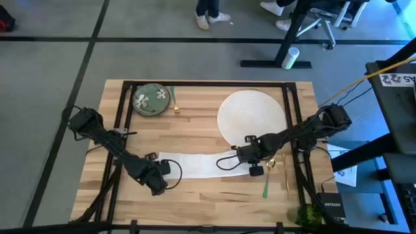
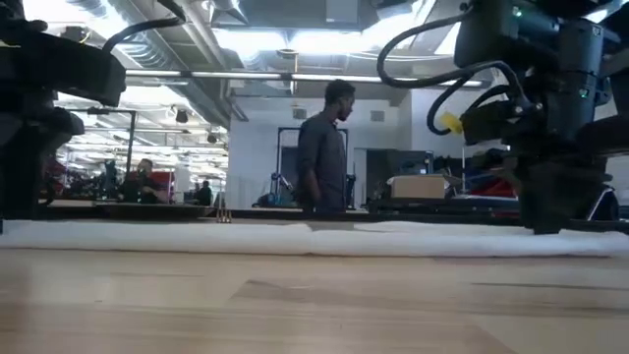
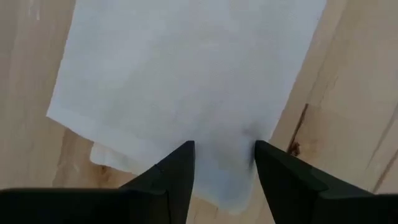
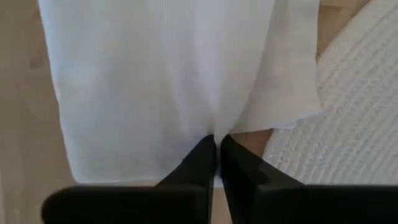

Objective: Set table place
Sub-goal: Fold the white table napkin

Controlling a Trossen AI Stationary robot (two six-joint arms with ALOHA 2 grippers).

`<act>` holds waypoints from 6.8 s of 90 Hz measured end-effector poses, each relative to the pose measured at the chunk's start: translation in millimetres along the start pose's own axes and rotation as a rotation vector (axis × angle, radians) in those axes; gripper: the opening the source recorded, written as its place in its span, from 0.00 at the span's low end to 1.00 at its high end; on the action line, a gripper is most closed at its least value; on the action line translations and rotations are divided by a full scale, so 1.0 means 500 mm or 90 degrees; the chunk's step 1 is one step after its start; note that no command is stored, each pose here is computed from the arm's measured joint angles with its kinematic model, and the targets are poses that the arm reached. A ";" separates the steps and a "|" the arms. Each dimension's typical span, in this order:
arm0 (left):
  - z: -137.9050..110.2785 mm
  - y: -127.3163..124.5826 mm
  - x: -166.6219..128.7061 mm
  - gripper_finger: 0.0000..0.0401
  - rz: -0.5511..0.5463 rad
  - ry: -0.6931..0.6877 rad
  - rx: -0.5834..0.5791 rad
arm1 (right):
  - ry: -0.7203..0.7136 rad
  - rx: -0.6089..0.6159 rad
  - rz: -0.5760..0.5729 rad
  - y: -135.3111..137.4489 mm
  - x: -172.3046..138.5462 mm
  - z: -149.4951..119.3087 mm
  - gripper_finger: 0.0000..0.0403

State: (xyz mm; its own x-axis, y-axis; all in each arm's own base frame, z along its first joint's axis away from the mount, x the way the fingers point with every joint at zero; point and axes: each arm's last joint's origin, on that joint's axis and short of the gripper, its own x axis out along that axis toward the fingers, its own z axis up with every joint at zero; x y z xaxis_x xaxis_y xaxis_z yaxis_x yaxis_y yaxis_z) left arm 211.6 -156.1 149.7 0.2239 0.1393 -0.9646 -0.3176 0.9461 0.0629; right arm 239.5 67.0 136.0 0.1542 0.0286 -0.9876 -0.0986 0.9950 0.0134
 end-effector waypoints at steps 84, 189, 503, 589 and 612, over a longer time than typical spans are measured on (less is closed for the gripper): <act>0.006 -0.015 -0.017 0.27 -0.005 -0.028 0.010 | -0.030 -0.064 -0.040 0.047 -0.073 0.050 0.00; 0.039 0.118 0.036 0.41 0.075 0.055 -0.083 | -0.034 -0.064 -0.108 0.039 -0.074 0.049 0.00; 0.053 0.043 -0.081 0.00 -0.047 0.183 0.018 | -0.073 -0.076 -0.146 0.038 -0.075 0.059 0.51; 0.058 0.037 -0.080 0.00 -0.065 0.159 0.032 | -0.081 -0.033 -0.016 -0.061 0.009 0.050 0.43; 0.058 0.037 -0.080 0.00 -0.064 0.158 0.032 | -0.081 -0.055 -0.020 -0.060 0.009 0.050 0.05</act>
State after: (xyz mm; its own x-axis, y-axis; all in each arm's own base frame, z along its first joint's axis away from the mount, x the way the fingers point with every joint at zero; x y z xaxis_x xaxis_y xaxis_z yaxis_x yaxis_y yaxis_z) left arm 223.6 -135.5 196.9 0.0168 -0.0269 -0.9995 -0.2574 0.9658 -0.0304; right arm 267.7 39.5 134.8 0.2808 0.0153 -0.9596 -0.1748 0.9840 -0.0355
